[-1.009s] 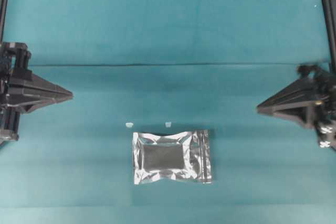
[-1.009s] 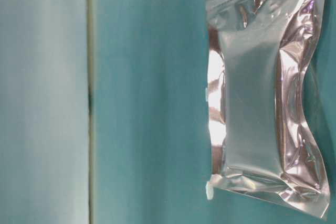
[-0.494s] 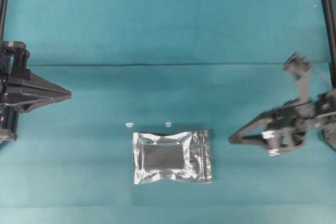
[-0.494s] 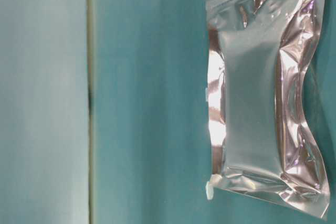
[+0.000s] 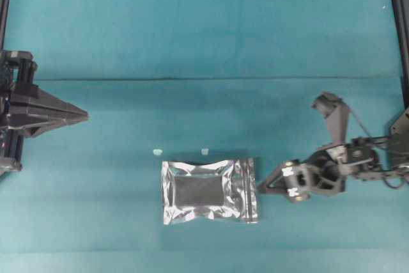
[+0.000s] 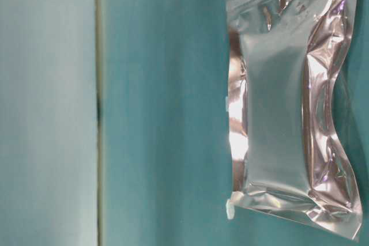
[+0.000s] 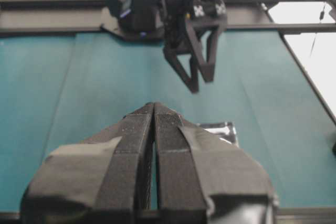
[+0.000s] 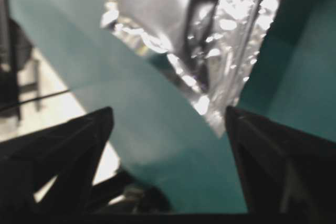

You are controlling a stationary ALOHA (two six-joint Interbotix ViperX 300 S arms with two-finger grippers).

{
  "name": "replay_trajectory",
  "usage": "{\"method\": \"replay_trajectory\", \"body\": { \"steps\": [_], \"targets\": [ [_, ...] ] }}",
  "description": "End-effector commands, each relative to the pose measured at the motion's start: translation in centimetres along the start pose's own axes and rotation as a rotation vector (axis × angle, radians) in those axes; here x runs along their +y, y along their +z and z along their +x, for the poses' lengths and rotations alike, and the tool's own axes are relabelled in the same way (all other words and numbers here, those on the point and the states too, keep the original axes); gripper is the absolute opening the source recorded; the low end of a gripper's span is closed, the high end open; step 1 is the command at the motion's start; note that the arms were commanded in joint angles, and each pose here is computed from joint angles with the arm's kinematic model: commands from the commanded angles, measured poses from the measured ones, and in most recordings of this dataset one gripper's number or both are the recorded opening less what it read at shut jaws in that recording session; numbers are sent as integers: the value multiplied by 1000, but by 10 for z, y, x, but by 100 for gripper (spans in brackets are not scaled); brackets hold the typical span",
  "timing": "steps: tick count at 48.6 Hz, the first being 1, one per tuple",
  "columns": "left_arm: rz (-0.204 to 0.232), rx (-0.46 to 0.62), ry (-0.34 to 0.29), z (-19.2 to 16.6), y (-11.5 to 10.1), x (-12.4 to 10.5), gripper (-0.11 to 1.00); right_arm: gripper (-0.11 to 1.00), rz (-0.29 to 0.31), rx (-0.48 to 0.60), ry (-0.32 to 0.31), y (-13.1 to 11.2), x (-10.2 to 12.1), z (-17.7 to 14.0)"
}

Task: Hand over the silver zip bag and make it stand upright.
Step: 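Move the right gripper left toward the silver zip bag's right edge, then lower the right gripper and close it on the bag's right edge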

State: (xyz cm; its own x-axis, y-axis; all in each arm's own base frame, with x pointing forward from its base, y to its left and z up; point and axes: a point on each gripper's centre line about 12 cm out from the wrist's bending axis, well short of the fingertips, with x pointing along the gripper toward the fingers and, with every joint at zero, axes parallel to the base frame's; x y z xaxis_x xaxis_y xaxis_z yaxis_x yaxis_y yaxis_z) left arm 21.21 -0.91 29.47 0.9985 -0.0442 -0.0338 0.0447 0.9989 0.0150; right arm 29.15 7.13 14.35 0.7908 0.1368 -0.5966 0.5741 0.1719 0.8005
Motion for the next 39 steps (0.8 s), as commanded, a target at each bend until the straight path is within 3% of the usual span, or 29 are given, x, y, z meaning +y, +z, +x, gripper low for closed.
{"method": "replay_trajectory", "body": {
  "steps": [1, 11, 18, 33, 39],
  "targets": [
    [2, -15, 0, 3, 8, 0, 0, 92, 21, -6, -7, -1, 0, 9],
    [0, -8, 0, 2, 7, 0, 0, 92, 49, -26, -46, 1, -12, 20],
    [0, 3, 0, 2, 6, 0, 0, 92, 60, -48, -40, 2, -16, 26],
    [2, 11, 0, 3, 5, 0, 0, 92, 76, -137, 76, 5, -26, 17],
    [2, 9, 0, 2, 5, 0, 0, 92, 96, -152, 78, 2, -33, 14]
  ]
}}
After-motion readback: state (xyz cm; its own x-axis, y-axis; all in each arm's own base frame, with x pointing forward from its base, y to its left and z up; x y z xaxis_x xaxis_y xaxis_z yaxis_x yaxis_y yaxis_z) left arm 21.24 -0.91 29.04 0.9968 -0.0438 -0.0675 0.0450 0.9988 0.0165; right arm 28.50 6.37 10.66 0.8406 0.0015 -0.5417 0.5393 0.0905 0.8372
